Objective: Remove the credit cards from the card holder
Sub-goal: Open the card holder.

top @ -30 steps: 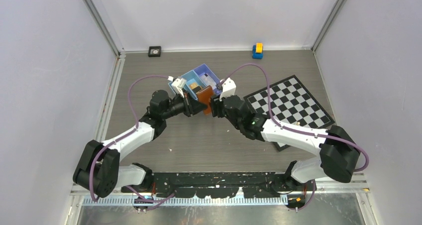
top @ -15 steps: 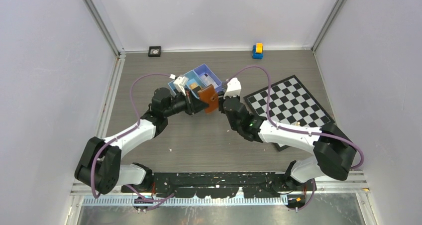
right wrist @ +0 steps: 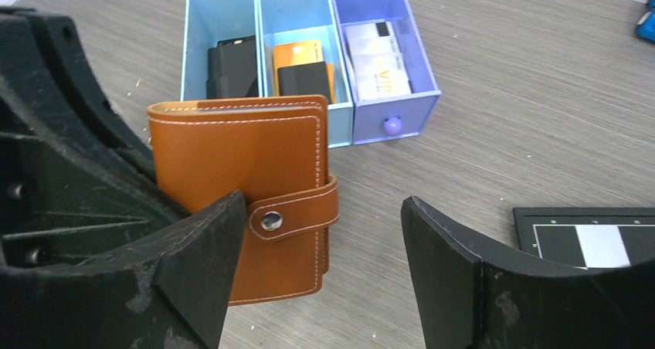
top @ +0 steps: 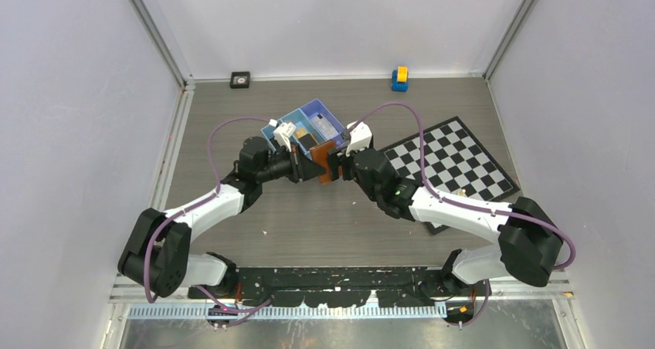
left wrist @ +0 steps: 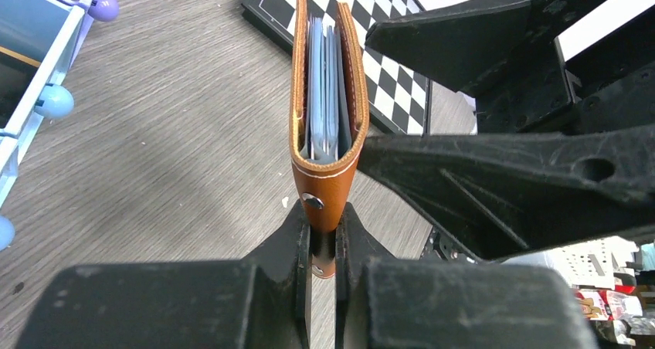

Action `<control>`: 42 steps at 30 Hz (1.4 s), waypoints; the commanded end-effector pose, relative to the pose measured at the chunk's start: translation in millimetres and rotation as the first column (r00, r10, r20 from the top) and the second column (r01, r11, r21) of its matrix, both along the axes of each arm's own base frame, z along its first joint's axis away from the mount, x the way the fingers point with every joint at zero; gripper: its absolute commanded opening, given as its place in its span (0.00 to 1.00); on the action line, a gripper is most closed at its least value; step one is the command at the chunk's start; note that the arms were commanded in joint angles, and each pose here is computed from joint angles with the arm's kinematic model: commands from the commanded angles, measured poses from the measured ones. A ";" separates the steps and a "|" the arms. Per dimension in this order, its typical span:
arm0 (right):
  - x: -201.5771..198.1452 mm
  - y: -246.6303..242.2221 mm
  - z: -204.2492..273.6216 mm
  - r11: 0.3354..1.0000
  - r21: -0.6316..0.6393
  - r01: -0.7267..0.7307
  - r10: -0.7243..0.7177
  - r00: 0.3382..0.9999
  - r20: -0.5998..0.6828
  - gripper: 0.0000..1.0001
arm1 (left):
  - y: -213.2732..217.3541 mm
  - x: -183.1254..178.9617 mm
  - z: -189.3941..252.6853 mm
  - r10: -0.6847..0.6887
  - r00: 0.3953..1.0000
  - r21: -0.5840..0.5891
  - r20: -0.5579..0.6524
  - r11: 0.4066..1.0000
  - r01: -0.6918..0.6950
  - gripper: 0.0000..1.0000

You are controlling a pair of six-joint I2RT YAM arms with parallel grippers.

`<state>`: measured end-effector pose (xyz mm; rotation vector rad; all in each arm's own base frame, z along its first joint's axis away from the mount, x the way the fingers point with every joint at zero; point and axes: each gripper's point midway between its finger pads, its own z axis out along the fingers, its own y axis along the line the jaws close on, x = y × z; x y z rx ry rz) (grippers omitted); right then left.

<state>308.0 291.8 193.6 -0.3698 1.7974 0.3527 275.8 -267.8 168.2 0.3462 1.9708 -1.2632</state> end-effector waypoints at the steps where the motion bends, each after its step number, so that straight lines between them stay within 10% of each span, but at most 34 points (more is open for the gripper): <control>1: -7.8 18.3 19.1 0.995 0.049 -0.090 0.090 0.996 0.002 0.79 | -7.6 0.3 27.8 -0.041 0.997 -0.052 0.071 0.998 0.044 0.00; 8: 8.6 12.8 0.2 0.998 -0.059 0.013 -0.017 0.998 -0.059 0.74 | -6.0 -0.1 31.0 -0.032 0.996 -0.053 0.081 0.998 0.036 0.00; 17: 31.8 -47.7 17.2 0.924 -0.009 0.381 -0.379 0.922 0.078 0.25 | -2.5 2.7 26.3 -0.007 0.997 -0.029 0.071 1.000 0.009 0.00; 22: 29.2 -43.3 18.6 0.938 -0.025 0.345 -0.342 0.937 0.068 0.29 | 0.4 4.6 24.3 0.012 0.998 -0.014 0.070 1.000 -0.011 0.00; 28: -7.6 15.2 17.6 0.997 0.029 -0.067 0.068 0.997 -0.034 0.76 | -1.3 4.5 22.8 0.001 0.998 -0.014 0.063 1.000 0.000 0.00; 42: 12.7 5.3 -32.1 0.977 -0.203 0.065 -0.098 0.982 -0.159 0.57 | 4.2 6.2 25.6 0.035 0.996 -0.005 0.084 0.999 -0.035 0.00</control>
